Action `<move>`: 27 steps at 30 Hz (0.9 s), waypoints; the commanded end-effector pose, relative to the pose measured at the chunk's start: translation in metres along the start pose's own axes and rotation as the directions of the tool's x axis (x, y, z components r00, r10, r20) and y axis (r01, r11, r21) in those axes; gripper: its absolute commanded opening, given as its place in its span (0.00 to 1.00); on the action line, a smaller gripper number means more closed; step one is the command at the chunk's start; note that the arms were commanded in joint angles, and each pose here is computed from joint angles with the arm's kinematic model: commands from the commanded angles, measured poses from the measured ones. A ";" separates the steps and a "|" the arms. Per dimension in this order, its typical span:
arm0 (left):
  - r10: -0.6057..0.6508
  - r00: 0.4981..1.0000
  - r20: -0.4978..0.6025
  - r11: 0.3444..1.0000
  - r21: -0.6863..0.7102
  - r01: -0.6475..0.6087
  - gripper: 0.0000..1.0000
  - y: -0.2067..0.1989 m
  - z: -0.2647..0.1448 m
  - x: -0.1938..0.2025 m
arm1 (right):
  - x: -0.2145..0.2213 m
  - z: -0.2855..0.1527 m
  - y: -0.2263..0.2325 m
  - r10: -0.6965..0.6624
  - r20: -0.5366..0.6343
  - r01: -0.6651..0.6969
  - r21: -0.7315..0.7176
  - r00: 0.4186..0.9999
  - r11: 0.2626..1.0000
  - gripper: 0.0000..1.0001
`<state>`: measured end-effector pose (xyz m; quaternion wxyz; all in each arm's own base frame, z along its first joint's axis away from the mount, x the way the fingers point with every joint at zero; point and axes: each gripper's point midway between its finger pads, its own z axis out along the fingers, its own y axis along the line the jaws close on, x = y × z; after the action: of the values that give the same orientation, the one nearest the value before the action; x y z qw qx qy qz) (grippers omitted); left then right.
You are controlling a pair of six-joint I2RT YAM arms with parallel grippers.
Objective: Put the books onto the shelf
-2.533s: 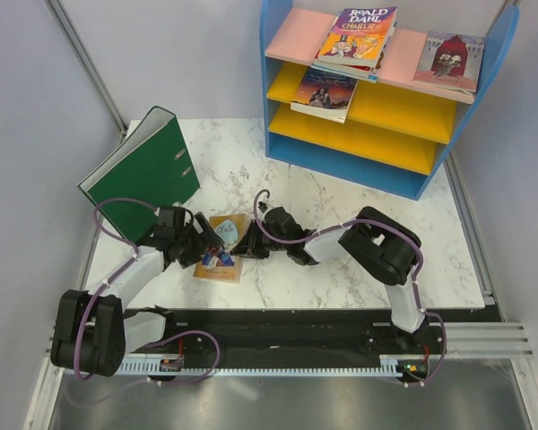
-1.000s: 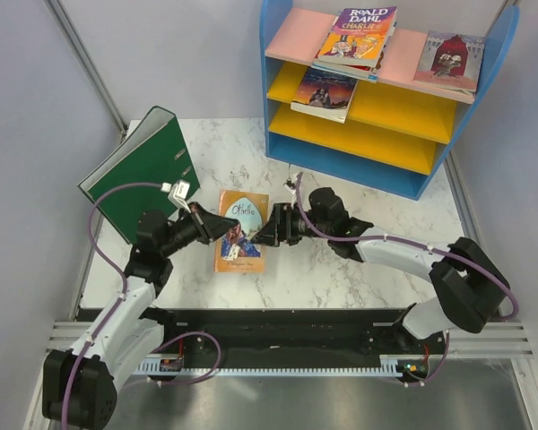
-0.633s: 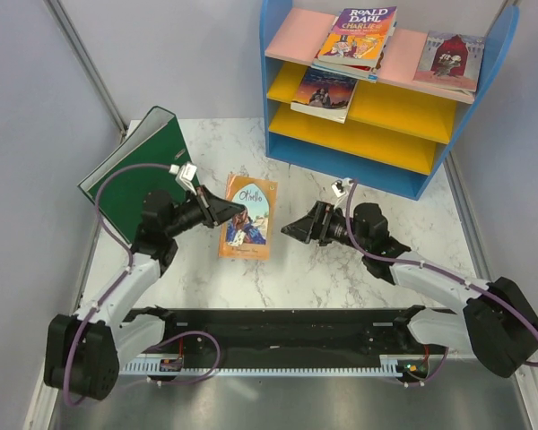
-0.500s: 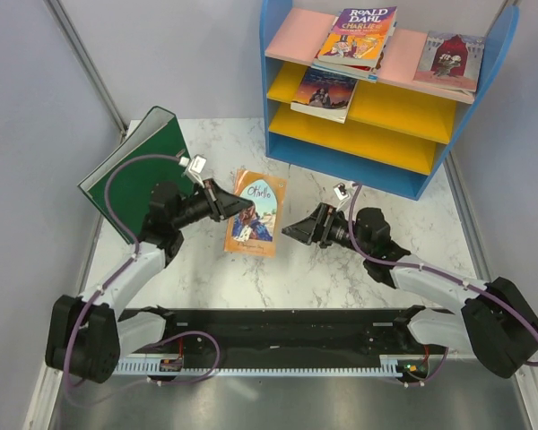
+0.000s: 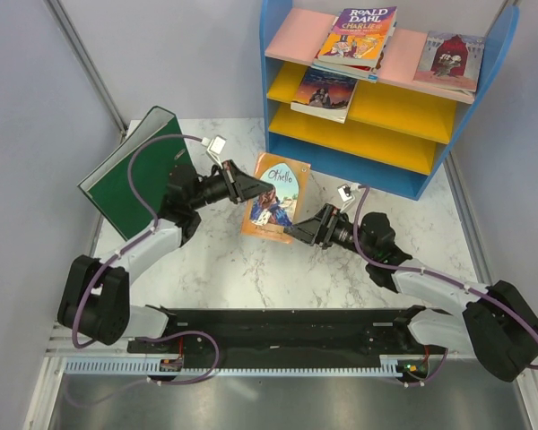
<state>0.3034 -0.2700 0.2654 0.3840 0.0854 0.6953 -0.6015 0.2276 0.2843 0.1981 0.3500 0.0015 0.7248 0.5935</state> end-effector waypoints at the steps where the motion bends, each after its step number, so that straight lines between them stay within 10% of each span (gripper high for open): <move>1: 0.031 0.998 0.046 0.994 0.107 -0.035 0.02 -0.032 0.013 -0.023 | -0.008 -0.002 0.014 -0.016 0.044 0.018 -0.060 0.999 0.998 0.98; 8: -0.002 0.999 0.046 0.990 0.139 -0.004 0.02 -0.031 0.027 -0.019 | -0.007 0.006 0.007 0.037 0.063 -0.031 -0.095 0.997 0.995 0.90; 15: 0.007 0.998 0.062 0.997 0.078 -0.012 0.02 -0.017 0.028 -0.019 | -0.010 0.005 0.009 0.072 0.070 -0.066 -0.088 0.995 0.994 0.09; 20: 0.033 0.996 0.087 0.999 0.005 -0.034 0.03 -0.007 0.030 -0.026 | -0.022 -0.004 0.020 -0.006 0.105 0.011 -0.046 0.995 0.999 0.00; 23: 0.055 0.995 0.083 0.996 -0.072 -0.049 0.32 0.004 0.029 -0.030 | -0.031 -0.008 0.025 -0.058 0.122 0.059 -0.003 0.991 0.998 0.00; 24: 0.062 0.995 0.079 0.994 -0.095 -0.054 0.56 0.007 0.029 -0.030 | -0.029 -0.009 0.022 -0.057 0.109 0.055 0.024 0.992 0.998 0.00; 27: 0.088 0.995 0.055 0.981 -0.180 -0.077 0.71 0.019 0.021 -0.026 | -0.038 -0.009 0.029 -0.109 0.110 0.104 0.044 0.988 0.994 0.00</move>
<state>0.3293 -0.2914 0.2553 0.3805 0.0531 0.7172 -0.5814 0.2266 0.2743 0.2183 0.3751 0.0190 0.7152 0.5895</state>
